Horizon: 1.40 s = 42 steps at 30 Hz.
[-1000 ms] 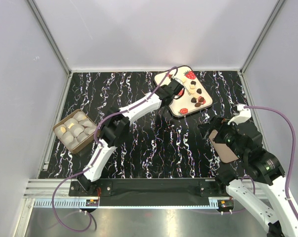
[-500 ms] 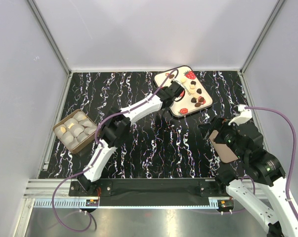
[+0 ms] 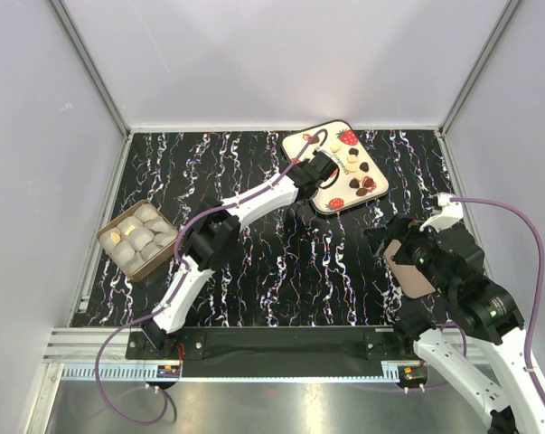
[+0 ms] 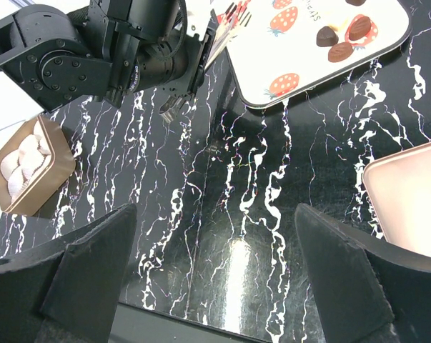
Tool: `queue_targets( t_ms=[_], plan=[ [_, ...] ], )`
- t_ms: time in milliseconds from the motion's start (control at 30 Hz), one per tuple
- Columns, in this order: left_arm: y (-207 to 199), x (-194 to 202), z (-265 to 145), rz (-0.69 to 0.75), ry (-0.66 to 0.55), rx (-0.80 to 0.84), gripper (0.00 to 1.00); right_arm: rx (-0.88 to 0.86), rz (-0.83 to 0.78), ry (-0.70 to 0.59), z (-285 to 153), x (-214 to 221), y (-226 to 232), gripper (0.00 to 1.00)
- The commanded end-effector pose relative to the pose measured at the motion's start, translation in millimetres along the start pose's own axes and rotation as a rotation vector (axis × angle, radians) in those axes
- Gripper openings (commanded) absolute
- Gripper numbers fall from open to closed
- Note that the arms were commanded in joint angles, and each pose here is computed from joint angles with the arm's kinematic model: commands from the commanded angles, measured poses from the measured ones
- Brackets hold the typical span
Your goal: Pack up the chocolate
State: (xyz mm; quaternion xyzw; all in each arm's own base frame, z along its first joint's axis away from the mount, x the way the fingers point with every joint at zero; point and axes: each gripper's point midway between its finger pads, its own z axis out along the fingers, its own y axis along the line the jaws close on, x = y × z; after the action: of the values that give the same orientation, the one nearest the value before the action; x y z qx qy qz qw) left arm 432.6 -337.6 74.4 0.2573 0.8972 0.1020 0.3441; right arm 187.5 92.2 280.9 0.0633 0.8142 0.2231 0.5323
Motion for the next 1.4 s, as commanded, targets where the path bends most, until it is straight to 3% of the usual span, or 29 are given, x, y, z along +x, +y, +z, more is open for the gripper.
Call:
queue_targets(
  t_ms=[0, 533, 933, 1367],
  plan=[
    [11.9, -22.8, -23.9, -0.040, -0.069, -0.021, 0.36, 0.001, -0.002, -0.026, -1.6, -5.2, 0.1, 1.00],
    [14.8, -33.7, -38.6, -0.070, -0.099, -0.001, 0.29, -0.006, 0.020, -0.034, -4.4, -6.6, 1.5, 1.00],
    [22.5, -51.2, -63.7, -0.126, -0.140, 0.025, 0.31, -0.011, 0.027, -0.030, -4.3, -5.2, 2.2, 1.00],
    [79.2, -47.6, -110.5, -0.214, -0.129, -0.050, 0.26, -0.045, 0.042, -0.026, -3.9, -3.5, 8.1, 1.00]
  ],
)
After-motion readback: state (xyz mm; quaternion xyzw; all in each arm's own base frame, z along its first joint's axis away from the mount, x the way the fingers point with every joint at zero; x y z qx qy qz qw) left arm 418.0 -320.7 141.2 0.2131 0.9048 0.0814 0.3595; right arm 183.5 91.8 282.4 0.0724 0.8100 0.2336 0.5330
